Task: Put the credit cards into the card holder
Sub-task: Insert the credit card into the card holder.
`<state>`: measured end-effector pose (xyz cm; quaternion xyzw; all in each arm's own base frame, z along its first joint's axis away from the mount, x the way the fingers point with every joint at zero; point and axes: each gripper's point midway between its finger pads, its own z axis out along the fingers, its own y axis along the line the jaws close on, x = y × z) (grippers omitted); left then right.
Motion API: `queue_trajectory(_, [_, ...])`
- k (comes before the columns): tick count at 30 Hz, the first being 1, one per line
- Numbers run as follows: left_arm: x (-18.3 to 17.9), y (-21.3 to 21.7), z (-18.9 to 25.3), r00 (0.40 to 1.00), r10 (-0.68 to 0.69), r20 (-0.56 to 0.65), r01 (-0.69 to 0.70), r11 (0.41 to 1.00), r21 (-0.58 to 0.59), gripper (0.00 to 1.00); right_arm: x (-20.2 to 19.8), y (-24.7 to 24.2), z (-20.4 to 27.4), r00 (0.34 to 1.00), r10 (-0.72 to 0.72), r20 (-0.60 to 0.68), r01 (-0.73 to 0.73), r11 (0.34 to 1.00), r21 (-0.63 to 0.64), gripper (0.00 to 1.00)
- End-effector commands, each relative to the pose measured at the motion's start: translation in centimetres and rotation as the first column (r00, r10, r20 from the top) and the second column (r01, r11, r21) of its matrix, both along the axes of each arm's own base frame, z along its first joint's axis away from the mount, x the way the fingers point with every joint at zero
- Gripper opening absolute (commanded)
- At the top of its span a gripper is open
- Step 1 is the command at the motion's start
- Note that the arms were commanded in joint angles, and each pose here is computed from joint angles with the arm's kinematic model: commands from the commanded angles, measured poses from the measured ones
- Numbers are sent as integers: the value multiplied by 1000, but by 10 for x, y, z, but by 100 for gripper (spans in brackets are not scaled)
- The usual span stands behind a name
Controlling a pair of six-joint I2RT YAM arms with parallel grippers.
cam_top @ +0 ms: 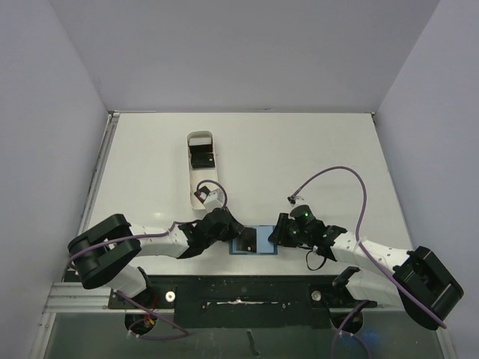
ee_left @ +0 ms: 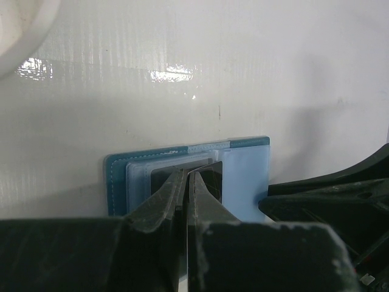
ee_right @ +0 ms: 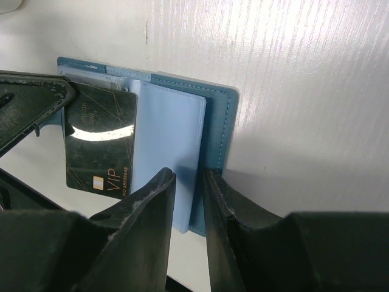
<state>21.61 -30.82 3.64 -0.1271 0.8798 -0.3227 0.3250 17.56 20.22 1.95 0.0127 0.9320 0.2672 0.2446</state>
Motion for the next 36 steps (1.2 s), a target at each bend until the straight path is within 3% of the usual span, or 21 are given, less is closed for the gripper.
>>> queue_trajectory(1, [2,3,2,1000,10,14,-10,1000,18,0,3,0,3,1000,-12,29,12,1000,7,27])
queue_trajectory(21, [0,6,3,999,38,0,-38,999,-13,0,2,-1,2,999,-17,27,16,1000,5,25])
queue_trajectory(36, [7,-15,0,1000,-4,0,4,1000,-18,0,1,0,0,1000,-9,20,9,1000,12,25])
